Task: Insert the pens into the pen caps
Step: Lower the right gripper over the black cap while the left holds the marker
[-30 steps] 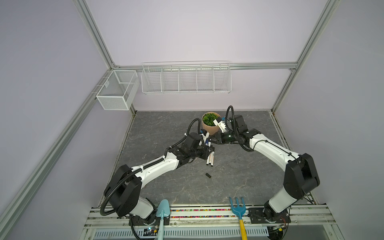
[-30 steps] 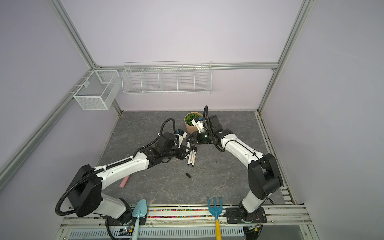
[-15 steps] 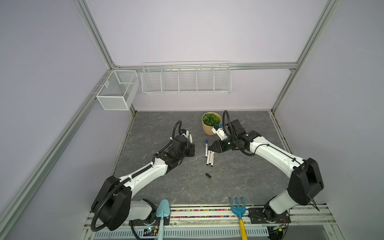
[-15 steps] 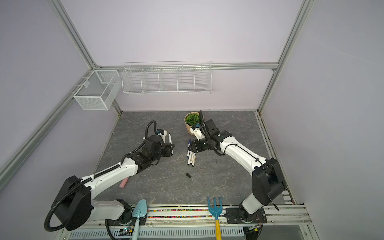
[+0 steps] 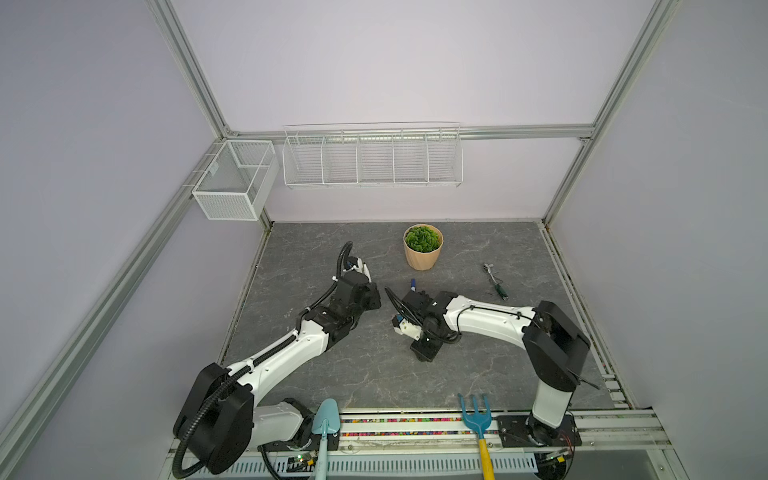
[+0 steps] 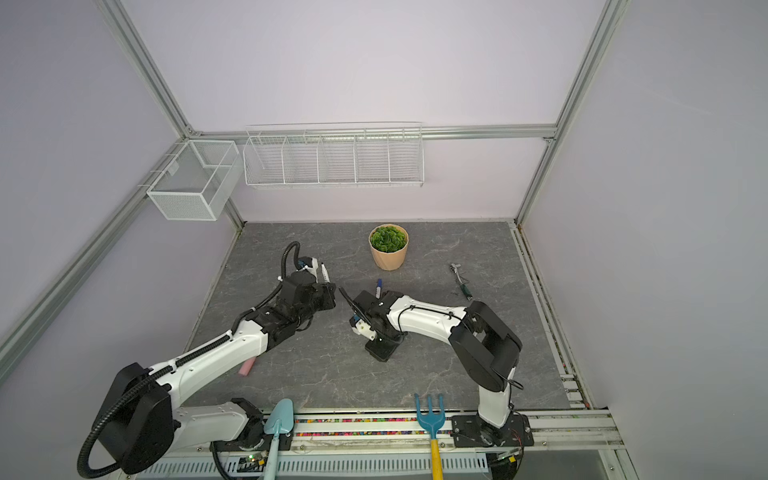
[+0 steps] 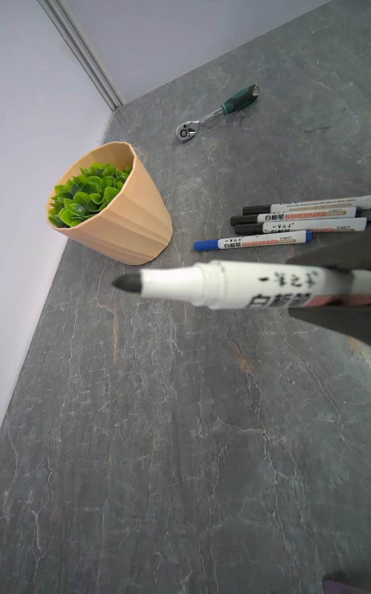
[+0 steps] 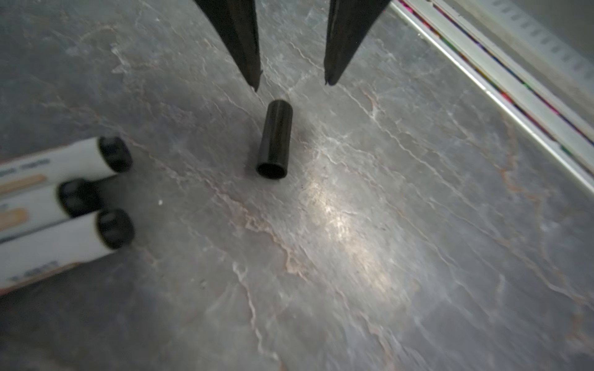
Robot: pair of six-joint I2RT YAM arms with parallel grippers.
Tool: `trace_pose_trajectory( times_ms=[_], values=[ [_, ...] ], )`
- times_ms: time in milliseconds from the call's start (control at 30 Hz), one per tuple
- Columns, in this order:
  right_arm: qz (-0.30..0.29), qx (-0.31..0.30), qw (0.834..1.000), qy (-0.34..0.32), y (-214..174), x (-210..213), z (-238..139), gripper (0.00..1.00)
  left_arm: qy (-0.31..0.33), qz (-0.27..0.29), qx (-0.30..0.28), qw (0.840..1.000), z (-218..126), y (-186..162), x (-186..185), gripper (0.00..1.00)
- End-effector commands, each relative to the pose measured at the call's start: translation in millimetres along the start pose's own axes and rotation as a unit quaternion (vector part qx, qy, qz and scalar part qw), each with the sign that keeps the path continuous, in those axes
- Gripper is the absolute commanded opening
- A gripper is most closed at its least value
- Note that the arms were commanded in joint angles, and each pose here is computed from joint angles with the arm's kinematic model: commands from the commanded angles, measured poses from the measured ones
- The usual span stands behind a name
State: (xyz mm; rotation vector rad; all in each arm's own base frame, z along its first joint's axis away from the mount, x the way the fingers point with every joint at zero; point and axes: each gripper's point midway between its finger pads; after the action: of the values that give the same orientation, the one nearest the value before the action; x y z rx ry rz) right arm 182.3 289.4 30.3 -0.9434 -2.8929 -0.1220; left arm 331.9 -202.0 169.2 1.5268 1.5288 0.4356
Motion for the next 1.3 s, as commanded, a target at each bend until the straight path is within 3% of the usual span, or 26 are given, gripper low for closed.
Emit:
trace_pose_trajectory(
  times_ms=[0, 267, 600, 767, 933, 1267],
  values=[
    [-0.017, 0.012, 0.999, -0.045, 0.4, -11.4, 4.0, 0.37, 0.008, -0.001, -0.007, 1.000, -6.7, 1.8, 5.7, 0.00],
    [0.025, 0.019, 0.995, -0.093, 6.1, -33.7, 14.4, 0.35, 0.015, 0.007, -0.023, 1.000, -19.9, 5.3, 11.8, 0.00],
    [0.155, -0.035, 0.982, -0.103, 33.6, -84.9, -0.2, 0.33, 0.020, 0.011, -0.021, 1.000, -22.4, 2.0, 16.3, 0.00],
    [0.119, -0.091, 0.989, -0.005, 45.6, -52.1, -17.2, 0.34, 0.019, 0.013, -0.014, 1.000, -21.0, -2.8, 16.8, 0.00],
    [0.044, -0.065, 0.996, 0.046, 25.1, -8.1, -9.5, 0.34, 0.018, 0.015, -0.013, 1.000, -20.7, -4.0, 16.8, 0.00],
    [0.063, -0.022, 0.998, 0.022, 33.6, -18.6, 13.2, 0.34, 0.017, 0.019, -0.017, 1.000, -26.9, -2.3, 18.0, 0.00]
  ],
)
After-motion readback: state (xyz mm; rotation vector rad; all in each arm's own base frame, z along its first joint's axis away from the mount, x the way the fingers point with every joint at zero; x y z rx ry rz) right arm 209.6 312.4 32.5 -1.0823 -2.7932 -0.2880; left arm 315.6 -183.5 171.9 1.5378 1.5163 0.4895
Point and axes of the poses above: each gripper's point midway between its finger pads, its own z axis out along the fingers, its own x axis along the line the jaws close on, y = z × x, and after that the axes turned 3 degrees about z, right-handed
